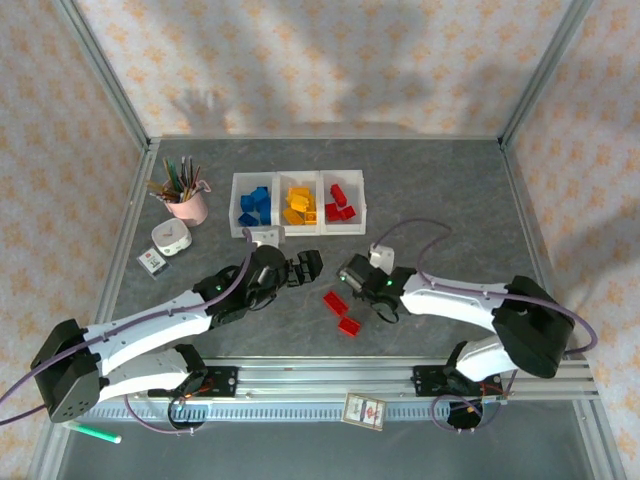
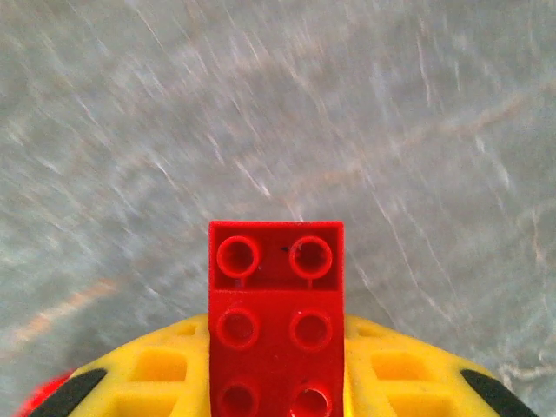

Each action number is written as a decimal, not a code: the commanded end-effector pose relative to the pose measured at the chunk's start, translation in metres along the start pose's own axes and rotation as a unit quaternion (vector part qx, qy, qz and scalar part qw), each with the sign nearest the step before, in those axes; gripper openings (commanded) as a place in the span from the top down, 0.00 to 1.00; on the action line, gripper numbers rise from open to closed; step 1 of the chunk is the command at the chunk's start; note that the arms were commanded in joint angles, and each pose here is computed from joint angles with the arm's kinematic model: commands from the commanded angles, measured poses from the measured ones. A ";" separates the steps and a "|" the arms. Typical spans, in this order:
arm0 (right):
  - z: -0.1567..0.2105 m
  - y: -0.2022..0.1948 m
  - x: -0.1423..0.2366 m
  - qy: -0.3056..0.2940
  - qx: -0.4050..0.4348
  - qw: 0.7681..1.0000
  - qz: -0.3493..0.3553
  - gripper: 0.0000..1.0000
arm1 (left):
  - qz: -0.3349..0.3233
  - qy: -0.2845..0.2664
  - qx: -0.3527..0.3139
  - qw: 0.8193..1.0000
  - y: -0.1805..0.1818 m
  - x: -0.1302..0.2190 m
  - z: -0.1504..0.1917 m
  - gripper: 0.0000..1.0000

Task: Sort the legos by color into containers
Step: Pick up the lego from the bottom-center of the table, then place the lego in the container, then pick up the lego from the bottom-center of the table, then place the lego in the container, then pick up the lego from the bottom-center of the table, then place the lego in the container.

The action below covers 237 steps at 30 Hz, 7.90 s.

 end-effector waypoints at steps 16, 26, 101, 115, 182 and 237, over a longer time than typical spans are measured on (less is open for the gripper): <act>-0.190 0.034 -0.029 -0.113 0.041 0.993 -0.003 0.73 | -0.029 -0.077 -0.005 0.997 0.004 0.005 -0.075 0.01; -0.233 0.051 -0.079 -0.106 0.062 0.992 0.015 0.53 | -0.043 -0.082 0.000 0.996 0.012 -0.004 -0.083 0.01; 0.048 0.082 -0.013 0.002 0.237 0.971 -0.032 0.58 | -0.043 -0.018 0.040 0.998 0.059 0.023 0.002 0.01; -0.033 0.077 0.019 -0.065 0.164 0.983 -0.059 0.68 | -0.029 -0.036 0.022 0.999 0.040 0.024 -0.013 0.01; 0.032 0.040 0.051 -0.002 0.180 0.977 -0.113 0.13 | -0.035 0.005 0.034 0.999 0.045 0.028 0.015 0.01; -0.051 0.053 0.033 -0.069 0.115 0.989 -0.058 0.74 | -0.048 -0.042 0.016 0.998 0.042 0.034 -0.012 0.01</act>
Point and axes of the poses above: each hand's point on the last joint's axis, 136 mm out from that joint toward the fingers, its own x axis back along the fingers, its own y axis along the line the jaws close on, z = x × y, the point moved 1 cm from there along x, back along the fingers, and after that the axes turned 11 degrees about x, right-handed, at the moved point
